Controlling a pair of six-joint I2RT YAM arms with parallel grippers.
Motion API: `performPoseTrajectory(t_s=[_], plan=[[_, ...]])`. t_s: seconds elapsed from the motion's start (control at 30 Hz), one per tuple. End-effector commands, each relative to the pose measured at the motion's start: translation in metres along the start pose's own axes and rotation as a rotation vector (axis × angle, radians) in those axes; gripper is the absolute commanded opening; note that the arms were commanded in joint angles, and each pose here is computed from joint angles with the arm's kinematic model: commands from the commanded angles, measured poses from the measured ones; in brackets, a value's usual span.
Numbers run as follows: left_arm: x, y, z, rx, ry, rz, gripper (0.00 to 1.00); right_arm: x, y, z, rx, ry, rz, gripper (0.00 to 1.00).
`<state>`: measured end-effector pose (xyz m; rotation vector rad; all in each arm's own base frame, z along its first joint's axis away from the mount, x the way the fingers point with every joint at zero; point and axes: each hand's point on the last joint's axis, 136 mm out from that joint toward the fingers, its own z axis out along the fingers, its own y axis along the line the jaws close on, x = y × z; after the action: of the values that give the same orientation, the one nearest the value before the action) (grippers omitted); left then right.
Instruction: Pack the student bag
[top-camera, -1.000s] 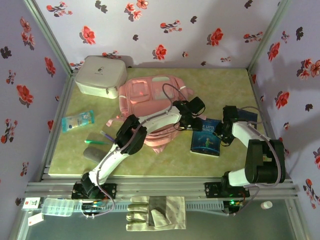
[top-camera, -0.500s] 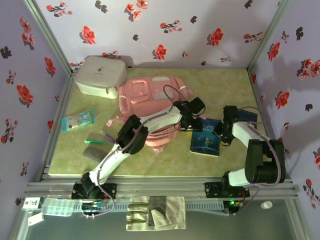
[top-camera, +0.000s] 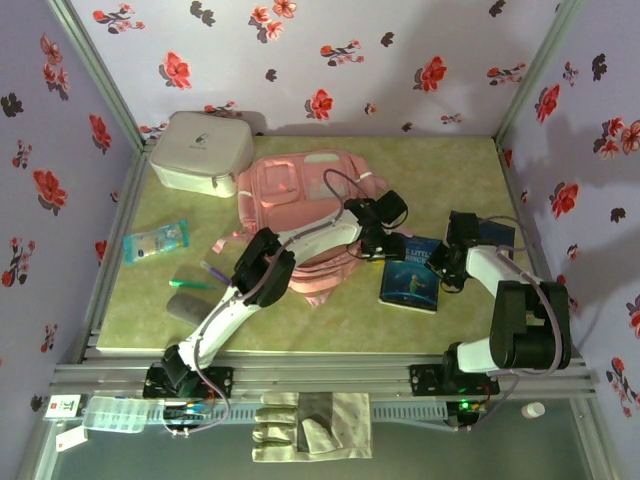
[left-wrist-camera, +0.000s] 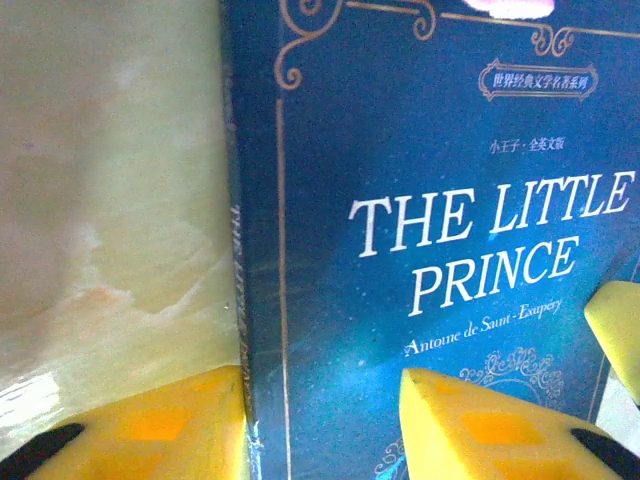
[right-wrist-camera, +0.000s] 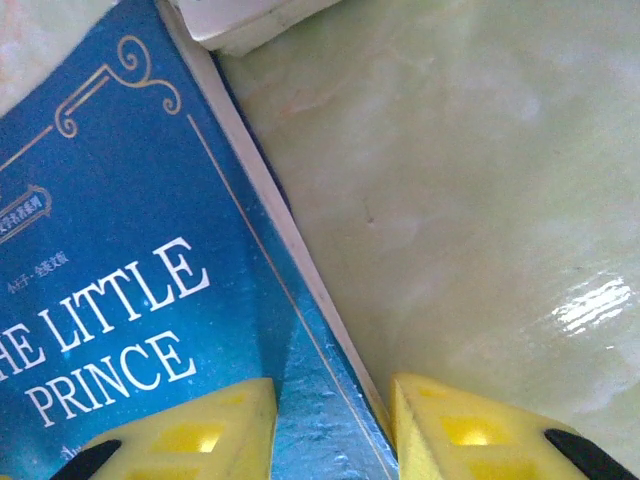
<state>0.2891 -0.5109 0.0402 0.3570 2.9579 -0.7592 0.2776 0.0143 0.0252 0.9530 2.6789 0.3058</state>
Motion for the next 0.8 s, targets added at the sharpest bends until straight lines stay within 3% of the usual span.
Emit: performPoseTrajectory(t_s=[0.0,0.17,0.67,0.77], plan=[[-0.006,-0.074,-0.072,0.239,-0.084,0.084,0.41,0.008,0.015,-0.008,-0.091,0.027,0.037,0.35],[0.001,-0.081,-0.089,0.289,-0.086,0.093,0.39,0.006,0.021,-0.014,-0.131,0.011,0.061,0.35],[0.004,-0.050,-0.045,0.199,-0.030,0.055,0.38,0.012,0.028,-0.002,-0.183,0.051,0.090,0.35],[0.001,-0.046,-0.046,0.174,-0.043,0.061,0.31,0.012,0.027,-0.001,-0.177,0.049,0.092,0.35]])
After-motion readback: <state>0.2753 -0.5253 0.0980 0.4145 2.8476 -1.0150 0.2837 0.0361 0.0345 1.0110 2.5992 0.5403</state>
